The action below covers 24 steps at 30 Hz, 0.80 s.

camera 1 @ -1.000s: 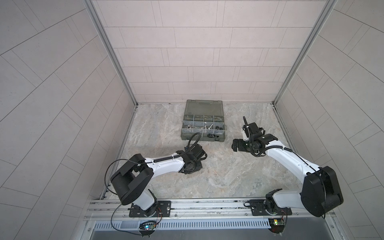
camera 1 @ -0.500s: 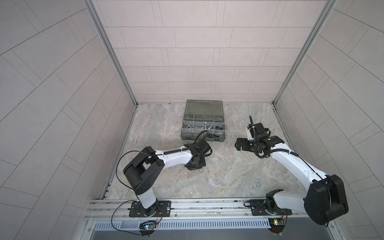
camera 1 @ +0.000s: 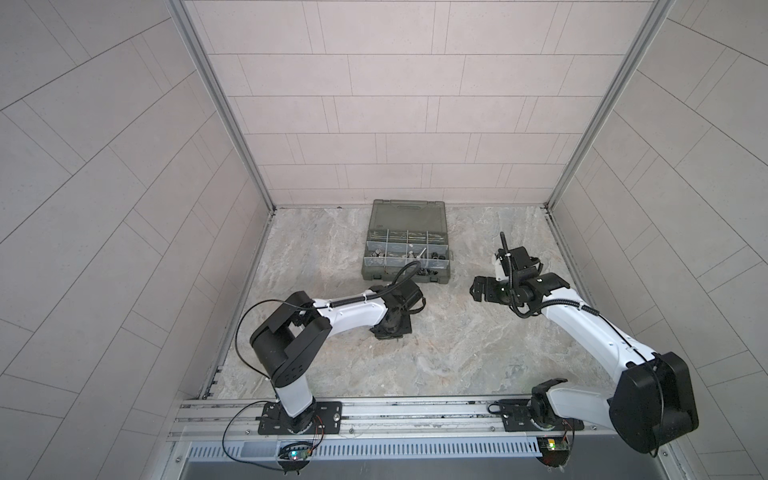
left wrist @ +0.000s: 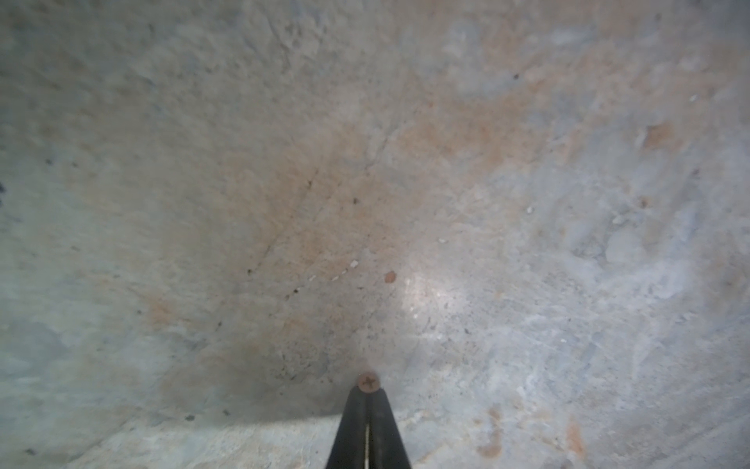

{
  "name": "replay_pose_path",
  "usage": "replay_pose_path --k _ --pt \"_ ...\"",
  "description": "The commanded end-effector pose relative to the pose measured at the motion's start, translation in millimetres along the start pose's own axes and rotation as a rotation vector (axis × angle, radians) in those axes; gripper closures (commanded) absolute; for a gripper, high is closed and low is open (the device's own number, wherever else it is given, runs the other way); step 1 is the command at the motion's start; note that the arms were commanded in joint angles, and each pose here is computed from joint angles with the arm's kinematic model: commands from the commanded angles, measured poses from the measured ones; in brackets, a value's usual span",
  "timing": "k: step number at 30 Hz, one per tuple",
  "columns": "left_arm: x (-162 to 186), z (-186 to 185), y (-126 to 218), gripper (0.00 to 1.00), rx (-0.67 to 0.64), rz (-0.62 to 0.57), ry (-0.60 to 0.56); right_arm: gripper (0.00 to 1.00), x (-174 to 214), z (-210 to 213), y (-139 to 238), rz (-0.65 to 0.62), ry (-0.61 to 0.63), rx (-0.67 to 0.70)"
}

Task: Sort the screws and nuts into containers
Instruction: 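Lift the screw and carry it over the box with the left gripper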

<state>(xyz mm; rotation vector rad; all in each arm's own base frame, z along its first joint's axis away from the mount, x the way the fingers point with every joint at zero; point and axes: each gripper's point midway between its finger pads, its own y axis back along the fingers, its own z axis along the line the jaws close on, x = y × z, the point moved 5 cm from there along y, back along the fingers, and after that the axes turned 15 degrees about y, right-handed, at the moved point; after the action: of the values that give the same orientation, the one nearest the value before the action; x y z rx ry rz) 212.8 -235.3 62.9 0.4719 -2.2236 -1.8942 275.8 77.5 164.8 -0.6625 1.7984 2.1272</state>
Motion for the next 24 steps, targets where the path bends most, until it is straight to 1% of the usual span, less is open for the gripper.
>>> replay_pose_path --k 1,5,13,17,19,24 --pt "-3 15 10 1.0 -0.045 -0.005 -0.011 0.01 3 -2 -3 0.004 -0.008 0.001" --pt "-25 6 34 1.0 -0.004 -0.042 -0.011 0.01 4 -2 -6 0.009 -0.009 0.0" --pt "-89 -1 76 1.0 0.088 -0.098 0.052 0.01 4 -4 -8 0.014 -0.003 0.016" --pt "-122 -5 88 1.0 0.138 -0.111 0.11 0.01 2 -4 -9 0.017 -0.001 0.022" --pt "-137 -8 92 1.0 0.164 -0.116 0.11 0.01 2 -5 -9 0.018 0.0 0.025" --pt "-168 -16 90 1.0 0.203 -0.125 0.154 0.01 2 -6 -12 0.027 0.0 0.036"
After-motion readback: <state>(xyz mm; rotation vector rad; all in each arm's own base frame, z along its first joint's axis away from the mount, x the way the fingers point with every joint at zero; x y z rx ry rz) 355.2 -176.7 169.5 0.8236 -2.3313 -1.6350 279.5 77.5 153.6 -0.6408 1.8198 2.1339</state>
